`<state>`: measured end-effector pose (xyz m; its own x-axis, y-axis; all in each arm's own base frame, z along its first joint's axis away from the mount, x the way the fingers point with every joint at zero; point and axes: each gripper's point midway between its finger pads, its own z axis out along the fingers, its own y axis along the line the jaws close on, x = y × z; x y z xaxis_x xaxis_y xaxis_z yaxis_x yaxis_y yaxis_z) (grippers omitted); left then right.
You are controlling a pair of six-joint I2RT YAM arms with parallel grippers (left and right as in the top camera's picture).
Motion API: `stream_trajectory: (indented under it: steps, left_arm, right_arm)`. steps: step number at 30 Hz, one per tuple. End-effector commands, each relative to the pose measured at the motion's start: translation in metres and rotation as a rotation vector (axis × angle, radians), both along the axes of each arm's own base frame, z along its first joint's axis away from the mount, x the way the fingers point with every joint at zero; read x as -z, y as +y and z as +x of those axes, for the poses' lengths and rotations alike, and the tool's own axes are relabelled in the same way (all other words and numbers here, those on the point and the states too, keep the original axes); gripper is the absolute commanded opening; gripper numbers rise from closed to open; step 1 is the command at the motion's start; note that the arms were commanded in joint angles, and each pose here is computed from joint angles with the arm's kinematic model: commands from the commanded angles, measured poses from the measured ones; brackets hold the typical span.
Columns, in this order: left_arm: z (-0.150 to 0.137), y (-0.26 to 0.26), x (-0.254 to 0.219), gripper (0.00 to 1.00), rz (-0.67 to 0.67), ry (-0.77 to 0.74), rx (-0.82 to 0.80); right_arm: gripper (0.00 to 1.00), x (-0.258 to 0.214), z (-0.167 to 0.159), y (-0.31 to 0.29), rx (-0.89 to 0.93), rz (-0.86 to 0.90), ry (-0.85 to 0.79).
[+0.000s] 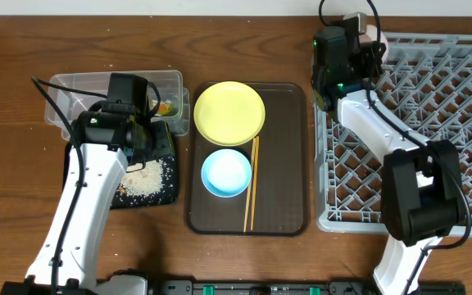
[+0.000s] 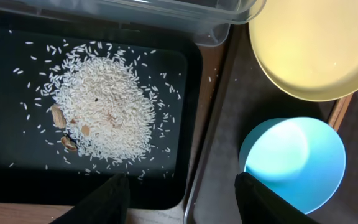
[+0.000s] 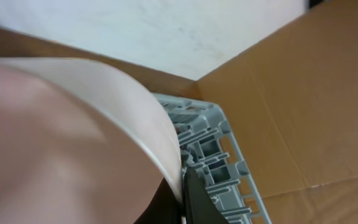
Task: Sort waste into correct bins and load items into the dishwasher rack
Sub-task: 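Lower the pink-white bowl into the rack and open the right gripper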
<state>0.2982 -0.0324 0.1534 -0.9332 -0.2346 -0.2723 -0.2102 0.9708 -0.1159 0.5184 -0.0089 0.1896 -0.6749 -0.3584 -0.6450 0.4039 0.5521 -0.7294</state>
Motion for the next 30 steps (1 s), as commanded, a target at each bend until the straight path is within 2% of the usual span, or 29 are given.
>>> stream_trajectory:
  steps: [1,7,21,30]
  left_arm:
    - [-0.002,0.002,0.003,0.57,0.014,0.012,0.001]
    - [-0.002,0.002,0.003,0.58,0.014,0.012,0.001]
    - [-0.002,0.002,0.003,0.58,0.014,0.012,0.001]
    - [-0.002,0.002,0.003,0.58,0.014,0.012,0.001]
  right_arm:
    - [0.01,0.003,-0.007,-0.018,0.077,-0.043,0.010]
    - [0.01,0.011,-0.006,-0.015,0.052,-0.026,0.038]
    - [0.01,0.056,-0.013,0.025,-0.077,0.139,0.145]
    - [0.01,0.067,-0.025,0.051,-0.113,0.152,0.197]
